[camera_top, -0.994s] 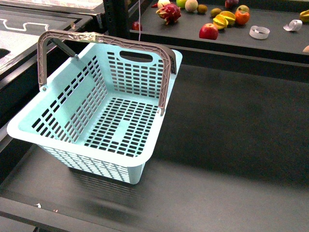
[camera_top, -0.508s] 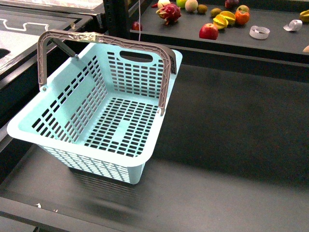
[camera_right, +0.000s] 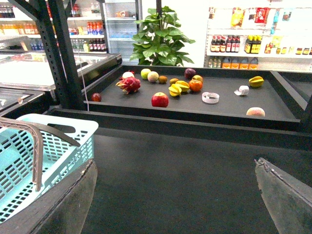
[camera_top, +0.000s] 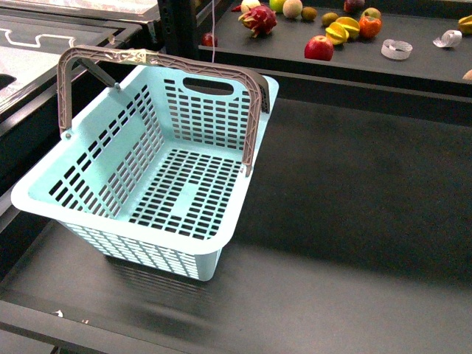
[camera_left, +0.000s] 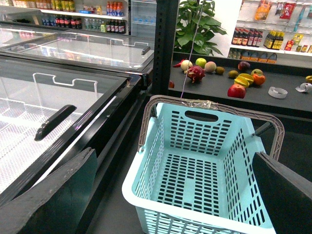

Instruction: Pick mango with right arm and hold basket with left

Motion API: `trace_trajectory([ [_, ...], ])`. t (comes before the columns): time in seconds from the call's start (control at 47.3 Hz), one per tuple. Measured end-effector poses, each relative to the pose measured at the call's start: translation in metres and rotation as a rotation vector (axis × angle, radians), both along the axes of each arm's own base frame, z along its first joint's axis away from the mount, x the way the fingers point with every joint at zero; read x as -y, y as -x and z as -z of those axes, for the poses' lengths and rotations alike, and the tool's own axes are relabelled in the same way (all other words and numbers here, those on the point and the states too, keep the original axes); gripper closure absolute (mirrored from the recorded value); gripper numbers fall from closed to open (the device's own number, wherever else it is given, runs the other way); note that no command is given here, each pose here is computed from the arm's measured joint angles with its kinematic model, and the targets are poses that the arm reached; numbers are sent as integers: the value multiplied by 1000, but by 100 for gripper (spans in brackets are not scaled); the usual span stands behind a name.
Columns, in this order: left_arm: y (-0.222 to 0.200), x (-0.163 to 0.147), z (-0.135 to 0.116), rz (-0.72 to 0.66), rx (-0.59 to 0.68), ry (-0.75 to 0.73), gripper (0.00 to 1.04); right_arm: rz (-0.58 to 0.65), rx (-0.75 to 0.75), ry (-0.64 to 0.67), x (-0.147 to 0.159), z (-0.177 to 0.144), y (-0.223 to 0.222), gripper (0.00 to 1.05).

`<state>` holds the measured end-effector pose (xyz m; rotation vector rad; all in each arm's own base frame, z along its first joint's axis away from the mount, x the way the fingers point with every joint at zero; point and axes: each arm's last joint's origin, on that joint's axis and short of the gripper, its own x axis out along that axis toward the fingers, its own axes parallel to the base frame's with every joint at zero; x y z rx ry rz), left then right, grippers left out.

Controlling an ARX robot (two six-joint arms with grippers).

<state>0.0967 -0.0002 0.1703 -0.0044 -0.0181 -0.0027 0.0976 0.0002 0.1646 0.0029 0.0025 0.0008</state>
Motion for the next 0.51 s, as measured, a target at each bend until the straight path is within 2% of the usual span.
trace_trajectory([
  [0.508, 0, 0, 0, -23, 9, 11, 6, 0, 0, 0, 0, 0, 0, 8],
])
